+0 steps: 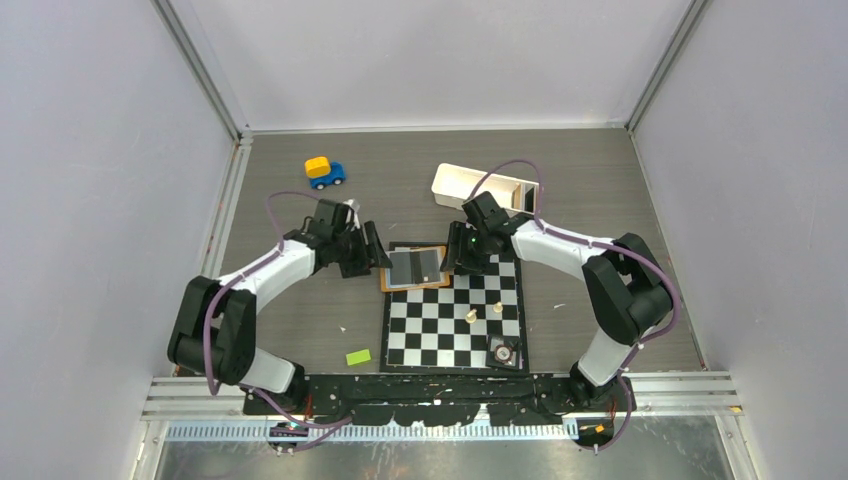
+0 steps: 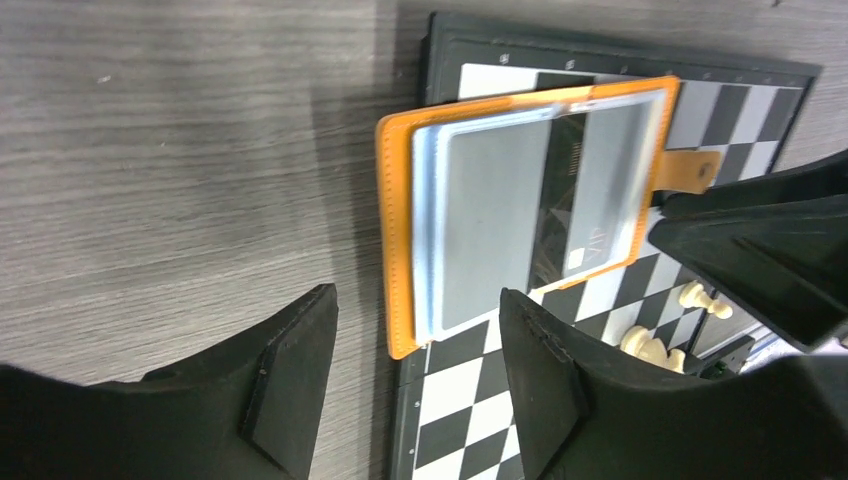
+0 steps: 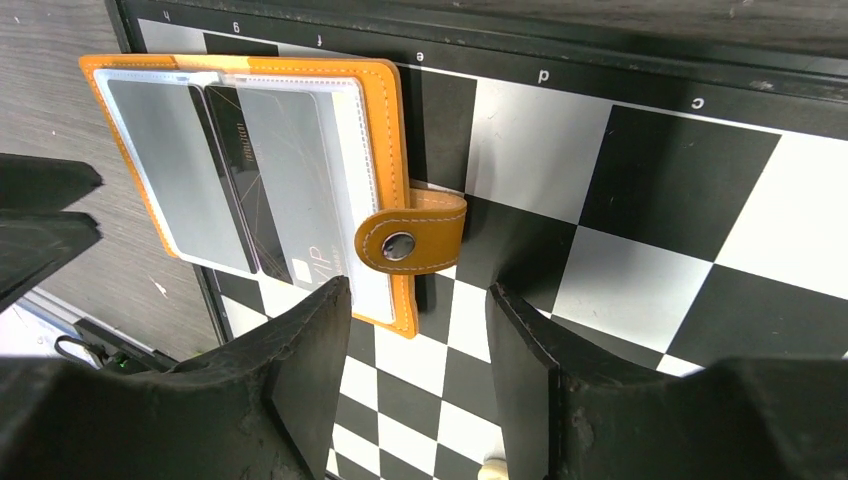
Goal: Put the credit cards into the card holder
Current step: Insert the credit card into the card holder, then turn over the card slot in the card holder.
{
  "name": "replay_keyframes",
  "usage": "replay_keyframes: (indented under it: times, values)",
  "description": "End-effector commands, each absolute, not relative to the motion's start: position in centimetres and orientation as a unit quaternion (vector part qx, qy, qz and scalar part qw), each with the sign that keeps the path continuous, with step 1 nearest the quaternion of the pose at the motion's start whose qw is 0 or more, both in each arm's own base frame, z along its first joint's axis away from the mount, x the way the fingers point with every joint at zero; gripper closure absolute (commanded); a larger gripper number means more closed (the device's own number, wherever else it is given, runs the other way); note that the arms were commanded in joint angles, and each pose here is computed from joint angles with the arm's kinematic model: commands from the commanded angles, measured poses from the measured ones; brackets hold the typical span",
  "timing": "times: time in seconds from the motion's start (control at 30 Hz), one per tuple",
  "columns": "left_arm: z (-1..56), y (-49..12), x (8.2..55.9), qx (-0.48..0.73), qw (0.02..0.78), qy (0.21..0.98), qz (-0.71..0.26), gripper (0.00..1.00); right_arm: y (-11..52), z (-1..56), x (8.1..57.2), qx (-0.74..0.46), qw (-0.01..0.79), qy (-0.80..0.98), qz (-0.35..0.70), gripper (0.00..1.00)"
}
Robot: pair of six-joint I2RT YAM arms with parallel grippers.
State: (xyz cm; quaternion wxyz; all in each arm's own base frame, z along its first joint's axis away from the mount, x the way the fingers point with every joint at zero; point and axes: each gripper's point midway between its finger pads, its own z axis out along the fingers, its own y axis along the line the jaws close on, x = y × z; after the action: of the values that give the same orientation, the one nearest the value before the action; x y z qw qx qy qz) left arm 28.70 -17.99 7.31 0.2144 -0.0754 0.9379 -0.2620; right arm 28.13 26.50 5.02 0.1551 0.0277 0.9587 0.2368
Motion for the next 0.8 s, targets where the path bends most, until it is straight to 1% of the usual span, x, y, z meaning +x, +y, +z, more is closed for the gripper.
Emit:
replay_keyframes:
  times: [0.0, 0.07, 0.17, 0.23, 0.77]
  values:
    - [6.3, -18.0, 28.4, -0.078, 0.2, 0.937, -0.274, 0.42, 25.7, 4.7, 28.7, 0.022, 0.166, 0.963, 0.21, 0.42]
    - [5.9, -18.0, 28.5, -0.084, 0.197, 0.937, -0.277, 0.54, 25.9, 4.5, 28.6, 0.022, 0.163, 0.964, 0.211, 0.43]
    - [5.4, -18.1, 28.6, -0.088, 0.193, 0.937, -0.279, 0.6, 26.1, 4.3, 28.4, 0.022, 0.159, 0.964, 0.21, 0.43]
    - [5.1, -18.1, 28.6, -0.09, 0.188, 0.938, -0.278, 0.67, 26.2, 4.2, 28.3, 0.021, 0.159, 0.965, 0.21, 0.43]
    - [3.3, -19.1, 29.0, -0.087, 0.166, 0.937, -0.296, 0.72, 26.4, 3.6, 28.1, 0.019, 0.149, 0.967, 0.208, 0.44]
